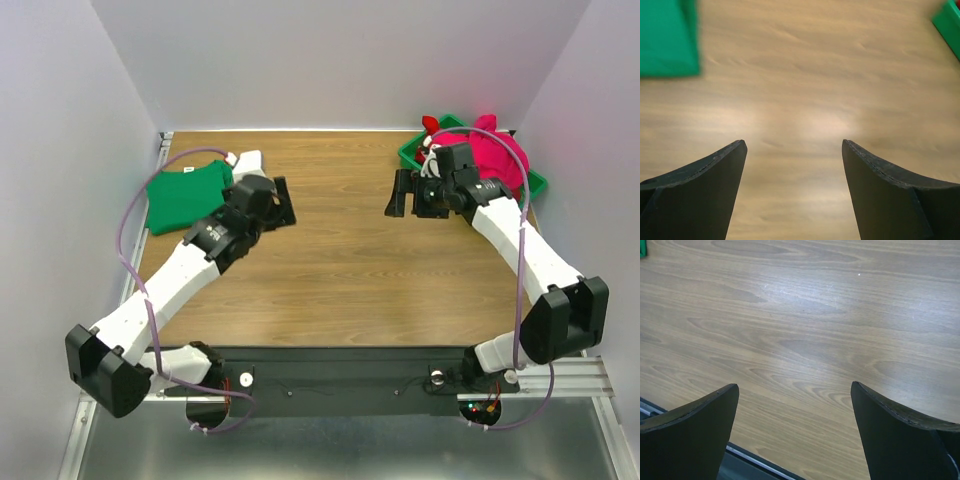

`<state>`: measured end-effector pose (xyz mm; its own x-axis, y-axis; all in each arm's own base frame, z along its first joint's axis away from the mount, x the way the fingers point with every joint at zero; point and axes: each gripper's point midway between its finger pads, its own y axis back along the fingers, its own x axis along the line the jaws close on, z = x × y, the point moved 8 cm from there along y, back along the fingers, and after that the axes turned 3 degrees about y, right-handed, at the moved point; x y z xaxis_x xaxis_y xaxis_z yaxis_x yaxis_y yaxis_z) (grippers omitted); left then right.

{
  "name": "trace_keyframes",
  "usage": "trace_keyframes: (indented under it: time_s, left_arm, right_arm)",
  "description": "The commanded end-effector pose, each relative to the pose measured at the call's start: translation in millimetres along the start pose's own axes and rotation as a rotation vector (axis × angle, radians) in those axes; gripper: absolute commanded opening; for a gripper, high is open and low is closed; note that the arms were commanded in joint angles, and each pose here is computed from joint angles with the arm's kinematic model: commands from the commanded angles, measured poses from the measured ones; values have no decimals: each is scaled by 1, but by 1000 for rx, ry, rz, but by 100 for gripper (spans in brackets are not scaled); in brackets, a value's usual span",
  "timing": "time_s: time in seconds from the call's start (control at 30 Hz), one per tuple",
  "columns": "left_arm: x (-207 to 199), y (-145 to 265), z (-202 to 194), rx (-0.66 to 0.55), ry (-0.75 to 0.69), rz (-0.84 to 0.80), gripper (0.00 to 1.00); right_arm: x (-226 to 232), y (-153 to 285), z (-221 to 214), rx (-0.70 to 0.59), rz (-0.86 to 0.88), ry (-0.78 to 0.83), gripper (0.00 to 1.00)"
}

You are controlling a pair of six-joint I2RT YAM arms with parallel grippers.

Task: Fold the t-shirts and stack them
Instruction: Neatly place the folded tshirt to the corner

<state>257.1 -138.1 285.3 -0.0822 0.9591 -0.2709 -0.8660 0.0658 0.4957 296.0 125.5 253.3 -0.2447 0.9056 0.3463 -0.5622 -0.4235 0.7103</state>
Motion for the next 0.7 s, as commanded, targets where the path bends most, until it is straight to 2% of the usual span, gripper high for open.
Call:
trace_keyframes:
  time_s: [0.0,0.33,0.67]
  left_arm:
    - [-26,21,-28,37,158,-91,89]
    - [-42,45,-23,7,149,-138,89]
    - [-48,31,-12,0,27,-33,89]
  right_arm:
    - [8,20,15,-102,1,47,99]
    - [6,31,7,-129,-19,51,99]
    - [4,30,10,-140,-56,30,99]
